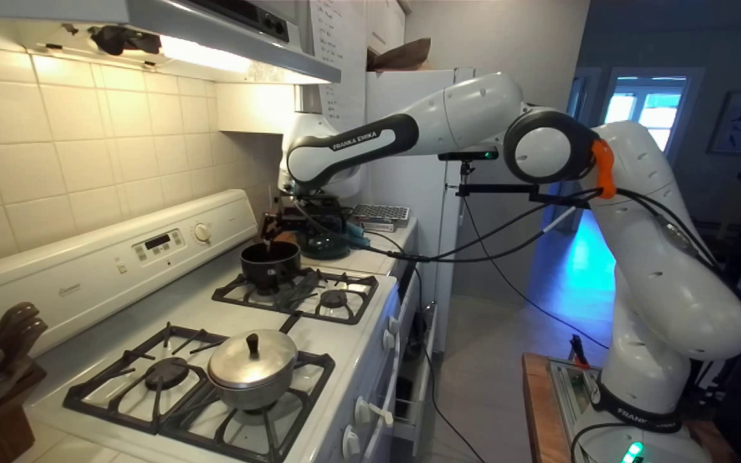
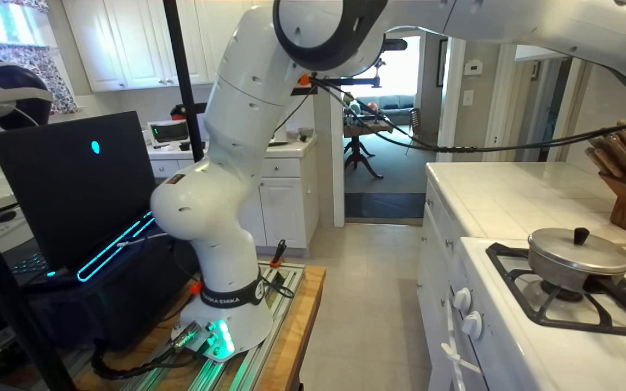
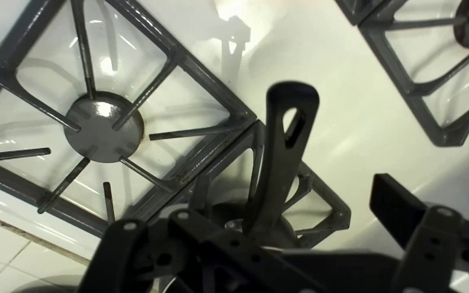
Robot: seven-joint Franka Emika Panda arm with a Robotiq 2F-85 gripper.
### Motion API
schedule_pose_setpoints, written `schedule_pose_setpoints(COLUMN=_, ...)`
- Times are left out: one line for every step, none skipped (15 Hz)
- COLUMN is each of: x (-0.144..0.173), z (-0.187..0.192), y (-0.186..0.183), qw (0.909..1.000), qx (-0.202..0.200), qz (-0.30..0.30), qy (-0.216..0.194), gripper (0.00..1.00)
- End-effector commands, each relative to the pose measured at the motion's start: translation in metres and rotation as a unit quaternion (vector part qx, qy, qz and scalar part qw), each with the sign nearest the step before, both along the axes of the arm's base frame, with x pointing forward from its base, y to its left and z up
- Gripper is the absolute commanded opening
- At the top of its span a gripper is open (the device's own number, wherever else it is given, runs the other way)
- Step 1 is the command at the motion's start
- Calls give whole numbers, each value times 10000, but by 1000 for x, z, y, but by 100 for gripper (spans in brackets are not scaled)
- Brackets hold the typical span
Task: Put the pot on the stove plate in front of it
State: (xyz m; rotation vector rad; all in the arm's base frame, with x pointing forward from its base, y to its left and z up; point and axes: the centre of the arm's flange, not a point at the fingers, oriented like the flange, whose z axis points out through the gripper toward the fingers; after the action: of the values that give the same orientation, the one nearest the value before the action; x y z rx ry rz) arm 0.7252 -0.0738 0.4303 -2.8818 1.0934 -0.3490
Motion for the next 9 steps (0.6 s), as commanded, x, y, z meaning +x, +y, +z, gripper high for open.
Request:
schedule_pose_setpoints(x=-65, z=-1, y=4, qw=9950, qx=20, qz=969, qy=244, gripper=100)
schedule_pose_setpoints(x=-73, z=-1, y=7, qw=9924, qx=30, qz=1192, qy=305, gripper=100)
schedule_pose_setpoints(x=-80, z=-1, y=9, qw=9895, qx=49, qz=1397, qy=368, gripper=100)
schedule_pose_setpoints(x=-88, z=-1, y=12, qw=9865, qx=52, qz=1579, qy=431, gripper=100)
schedule_pose_setpoints(x=-95, z=-2, y=14, qw=9836, qx=54, qz=1731, qy=510, gripper=100)
schedule_pose_setpoints(x=-102, z=-2, y=17, qw=9804, qx=63, qz=1884, qy=569, gripper=100)
schedule_pose_setpoints(x=-109, z=-3, y=19, qw=9772, qx=78, qz=2035, qy=609, gripper=100)
schedule_pose_setpoints(x=-115, z=-3, y=21, qw=9743, qx=76, qz=2161, qy=637, gripper=100)
schedule_pose_setpoints(x=-120, z=-4, y=23, qw=9709, qx=90, qz=2299, qy=667, gripper=100)
